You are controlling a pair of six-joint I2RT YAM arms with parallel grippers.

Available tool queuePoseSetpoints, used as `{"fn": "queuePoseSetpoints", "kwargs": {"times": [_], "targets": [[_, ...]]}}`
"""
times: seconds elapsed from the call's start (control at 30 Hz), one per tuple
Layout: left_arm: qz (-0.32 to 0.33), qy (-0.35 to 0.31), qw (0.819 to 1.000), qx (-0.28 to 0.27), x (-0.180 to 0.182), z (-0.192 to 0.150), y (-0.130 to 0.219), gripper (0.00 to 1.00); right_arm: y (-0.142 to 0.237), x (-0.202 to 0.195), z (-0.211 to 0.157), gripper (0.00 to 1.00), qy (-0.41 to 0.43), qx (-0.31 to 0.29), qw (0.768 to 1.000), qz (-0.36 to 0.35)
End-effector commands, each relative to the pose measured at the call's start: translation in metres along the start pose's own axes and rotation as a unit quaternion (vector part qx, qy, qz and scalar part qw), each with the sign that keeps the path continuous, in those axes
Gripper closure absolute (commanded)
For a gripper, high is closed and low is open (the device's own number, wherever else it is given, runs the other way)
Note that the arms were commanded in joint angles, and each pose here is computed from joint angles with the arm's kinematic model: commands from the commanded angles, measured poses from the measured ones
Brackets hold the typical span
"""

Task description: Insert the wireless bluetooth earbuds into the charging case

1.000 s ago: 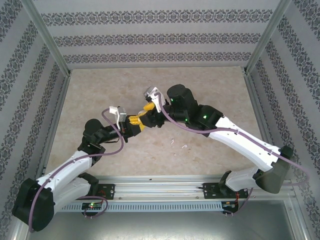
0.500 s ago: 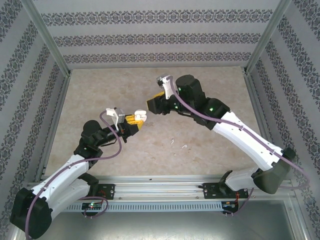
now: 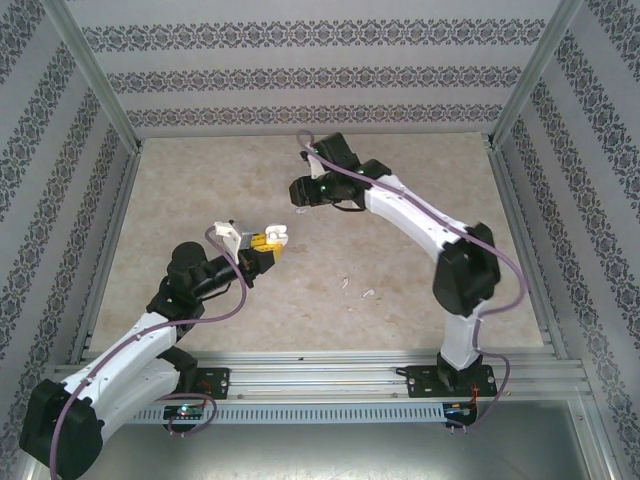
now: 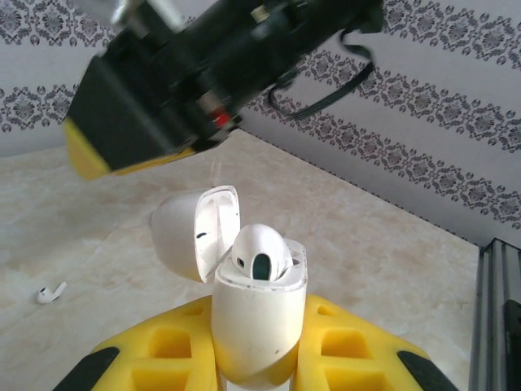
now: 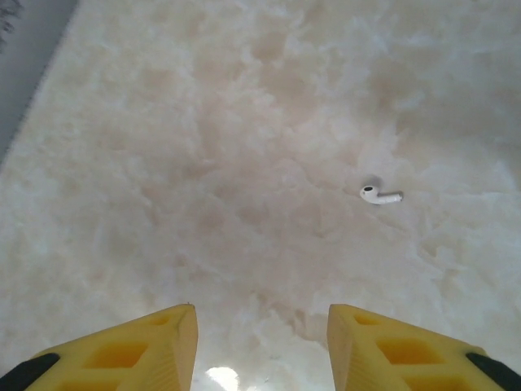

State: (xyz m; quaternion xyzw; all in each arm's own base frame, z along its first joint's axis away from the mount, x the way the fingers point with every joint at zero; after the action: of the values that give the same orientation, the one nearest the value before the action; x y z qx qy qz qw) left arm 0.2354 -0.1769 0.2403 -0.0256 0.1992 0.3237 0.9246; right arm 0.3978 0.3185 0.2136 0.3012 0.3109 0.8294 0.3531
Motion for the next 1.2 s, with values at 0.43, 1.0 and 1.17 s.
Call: {"fn": "queuePoseSetpoints", "kwargs": {"times": [0.43, 1.0, 1.17], "targets": [[0.018, -0.001, 1.000, 0.020, 0.009, -0.017, 0.000, 1.00, -0.128, -0.052, -0.001, 0.54, 0.068, 0.107, 0.992, -0.020], [0.018, 0.004, 1.000, 0.025, 0.013, -0.024, -0.003, 1.00, -0.162, -0.070, -0.033, 0.53, 0.107, 0.160, 0.981, -0.028], [0.017, 0.006, 1.000, 0.024, 0.013, -0.024, -0.003, 1.00, -0.161, -0.072, -0.039, 0.54, 0.117, 0.172, 0.978, -0.035]]}}
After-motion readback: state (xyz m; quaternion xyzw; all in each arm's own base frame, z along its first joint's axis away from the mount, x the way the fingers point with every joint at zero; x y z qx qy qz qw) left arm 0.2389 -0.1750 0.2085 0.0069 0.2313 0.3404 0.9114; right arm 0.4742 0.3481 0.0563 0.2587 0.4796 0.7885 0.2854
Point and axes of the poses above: each hand's point on the last joint's axis, 136 mm out from that joint toward the fingers, its own y axis back along the fingers, its own x axis along the line the jaws close on, z = x × y, the point moved 3 cm from there along y, back along the fingers, and after that the axes turned 11 degrees about y, right-handed, at the moved point
